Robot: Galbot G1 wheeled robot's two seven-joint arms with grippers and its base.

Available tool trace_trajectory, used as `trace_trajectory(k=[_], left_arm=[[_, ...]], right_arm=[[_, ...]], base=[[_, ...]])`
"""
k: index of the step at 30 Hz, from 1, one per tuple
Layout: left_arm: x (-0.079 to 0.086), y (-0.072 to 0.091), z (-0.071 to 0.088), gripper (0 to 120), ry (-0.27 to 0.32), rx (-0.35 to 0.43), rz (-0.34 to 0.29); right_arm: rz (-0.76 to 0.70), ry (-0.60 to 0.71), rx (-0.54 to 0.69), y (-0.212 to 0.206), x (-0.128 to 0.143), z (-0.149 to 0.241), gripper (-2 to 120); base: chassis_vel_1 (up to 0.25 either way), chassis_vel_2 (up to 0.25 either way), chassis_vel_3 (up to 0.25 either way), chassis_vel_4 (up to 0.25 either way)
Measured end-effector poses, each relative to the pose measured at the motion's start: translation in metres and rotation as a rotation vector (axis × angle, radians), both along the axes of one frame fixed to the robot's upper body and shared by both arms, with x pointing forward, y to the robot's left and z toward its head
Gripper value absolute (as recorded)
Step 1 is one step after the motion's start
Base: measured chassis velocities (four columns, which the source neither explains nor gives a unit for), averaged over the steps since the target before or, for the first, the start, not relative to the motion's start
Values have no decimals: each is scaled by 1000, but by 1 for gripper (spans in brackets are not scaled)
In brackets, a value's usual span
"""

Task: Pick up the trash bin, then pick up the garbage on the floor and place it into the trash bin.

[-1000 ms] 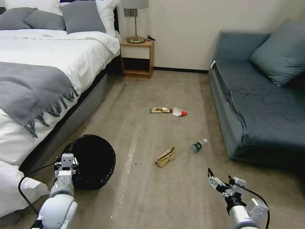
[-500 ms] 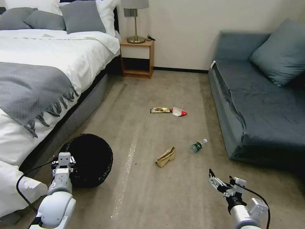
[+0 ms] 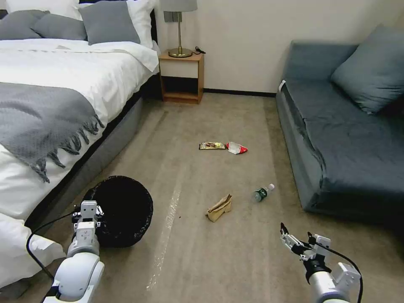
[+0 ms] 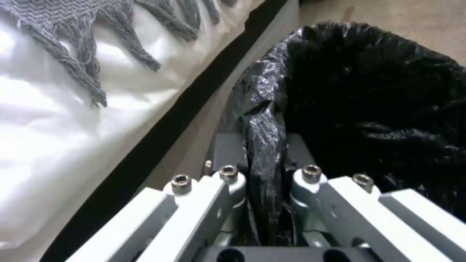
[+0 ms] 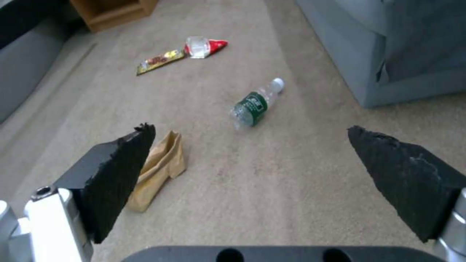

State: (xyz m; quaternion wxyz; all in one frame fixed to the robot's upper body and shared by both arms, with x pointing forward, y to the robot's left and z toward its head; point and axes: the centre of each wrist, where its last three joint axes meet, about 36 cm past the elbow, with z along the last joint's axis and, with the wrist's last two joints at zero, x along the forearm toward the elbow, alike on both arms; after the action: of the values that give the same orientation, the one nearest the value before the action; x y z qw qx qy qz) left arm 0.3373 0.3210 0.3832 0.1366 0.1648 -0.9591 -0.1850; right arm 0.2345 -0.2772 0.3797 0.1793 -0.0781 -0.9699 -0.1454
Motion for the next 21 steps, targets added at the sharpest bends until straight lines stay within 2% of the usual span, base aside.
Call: trace_trajectory(k=[6, 19, 21], left_arm=[[-2, 3, -2, 7, 0, 1, 2], [-3, 4, -4, 7, -3, 4, 0], [0, 2, -4, 7, -7, 3, -5]], right_arm=[[3, 1, 1, 2, 0, -3, 100], [0, 2, 0, 2, 0, -9, 100], [-2, 3, 0, 1, 2, -12, 100]], base=[[-23, 36, 28, -27], [-71, 79, 70, -83], [-64, 56, 73, -56]])
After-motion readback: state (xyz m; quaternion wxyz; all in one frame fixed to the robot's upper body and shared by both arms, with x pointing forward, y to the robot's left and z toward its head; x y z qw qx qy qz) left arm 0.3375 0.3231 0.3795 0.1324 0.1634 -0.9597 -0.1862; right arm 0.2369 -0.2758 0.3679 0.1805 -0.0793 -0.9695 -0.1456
